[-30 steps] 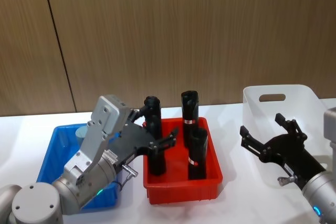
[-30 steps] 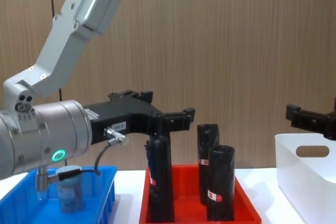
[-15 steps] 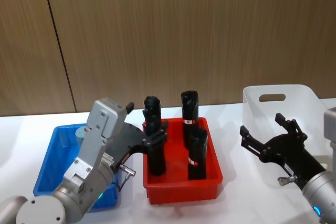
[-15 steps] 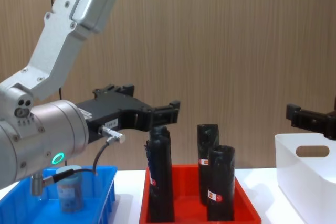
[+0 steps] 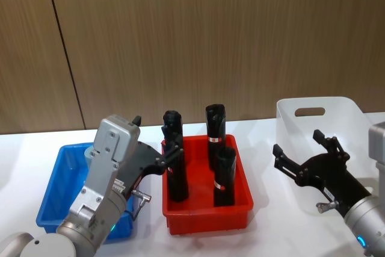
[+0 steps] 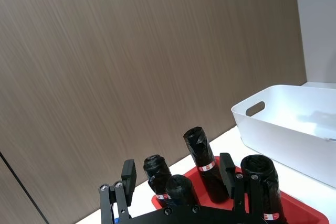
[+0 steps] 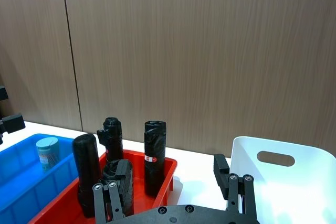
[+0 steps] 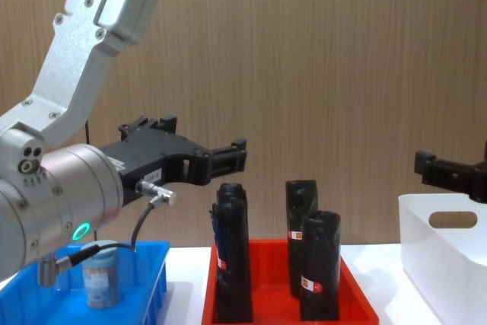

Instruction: Pick the cotton swabs from the blue box and place them into the white box.

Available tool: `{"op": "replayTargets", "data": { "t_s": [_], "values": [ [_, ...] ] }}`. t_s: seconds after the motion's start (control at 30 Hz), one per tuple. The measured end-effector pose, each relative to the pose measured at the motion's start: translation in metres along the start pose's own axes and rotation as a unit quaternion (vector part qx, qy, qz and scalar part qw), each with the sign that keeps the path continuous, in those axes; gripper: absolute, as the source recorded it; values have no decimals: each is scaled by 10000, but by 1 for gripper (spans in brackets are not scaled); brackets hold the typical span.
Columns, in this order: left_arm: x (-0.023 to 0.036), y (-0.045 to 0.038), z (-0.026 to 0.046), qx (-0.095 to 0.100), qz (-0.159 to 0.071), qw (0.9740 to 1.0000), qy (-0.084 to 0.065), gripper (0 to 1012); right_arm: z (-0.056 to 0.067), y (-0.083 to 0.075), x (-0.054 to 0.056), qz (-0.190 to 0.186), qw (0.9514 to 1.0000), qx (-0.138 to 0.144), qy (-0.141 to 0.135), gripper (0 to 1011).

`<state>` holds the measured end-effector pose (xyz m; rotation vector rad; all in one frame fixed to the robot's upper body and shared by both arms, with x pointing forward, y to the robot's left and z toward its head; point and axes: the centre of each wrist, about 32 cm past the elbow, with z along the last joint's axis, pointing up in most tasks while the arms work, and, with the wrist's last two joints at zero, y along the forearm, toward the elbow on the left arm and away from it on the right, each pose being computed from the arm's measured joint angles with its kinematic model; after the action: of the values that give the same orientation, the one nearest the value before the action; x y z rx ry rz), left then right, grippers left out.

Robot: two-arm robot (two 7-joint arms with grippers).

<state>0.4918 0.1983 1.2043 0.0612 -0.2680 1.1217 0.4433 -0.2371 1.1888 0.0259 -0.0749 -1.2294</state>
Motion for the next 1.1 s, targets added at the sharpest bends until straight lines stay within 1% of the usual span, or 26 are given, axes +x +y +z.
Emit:
{"op": "replayTargets", "data": {
  "t_s": [0.33, 0.6, 0.73, 0.77, 0.83, 0.93, 1.1],
  "values": [
    [-1, 0, 1, -2, 6, 10000, 1, 1004, 8, -2, 13, 108, 9999, -80, 7, 1002],
    [1, -2, 3, -5, 9, 10000, 0, 1004, 43, 12, 50, 394, 9987, -317, 51, 1002],
    [2, -2, 3, -4, 10, 10000, 1, 1004, 55, 39, 78, 581, 9972, -463, 59, 1002],
    [2, -2, 2, -3, 10, 10000, 2, 1004, 55, 39, 78, 581, 9972, -463, 59, 1002],
    [2, -2, 2, -2, 10, 10000, 2, 1004, 55, 68, 93, 720, 9959, -552, 61, 1001],
    [2, -2, 1, 1, 10, 10000, 2, 1004, 55, 96, 102, 817, 9948, -610, 55, 1001],
    [2, -2, 1, 2, 10, 10000, 2, 1004, 35, 181, 119, 1056, 9913, -783, 66, 1002]
  ]
}}
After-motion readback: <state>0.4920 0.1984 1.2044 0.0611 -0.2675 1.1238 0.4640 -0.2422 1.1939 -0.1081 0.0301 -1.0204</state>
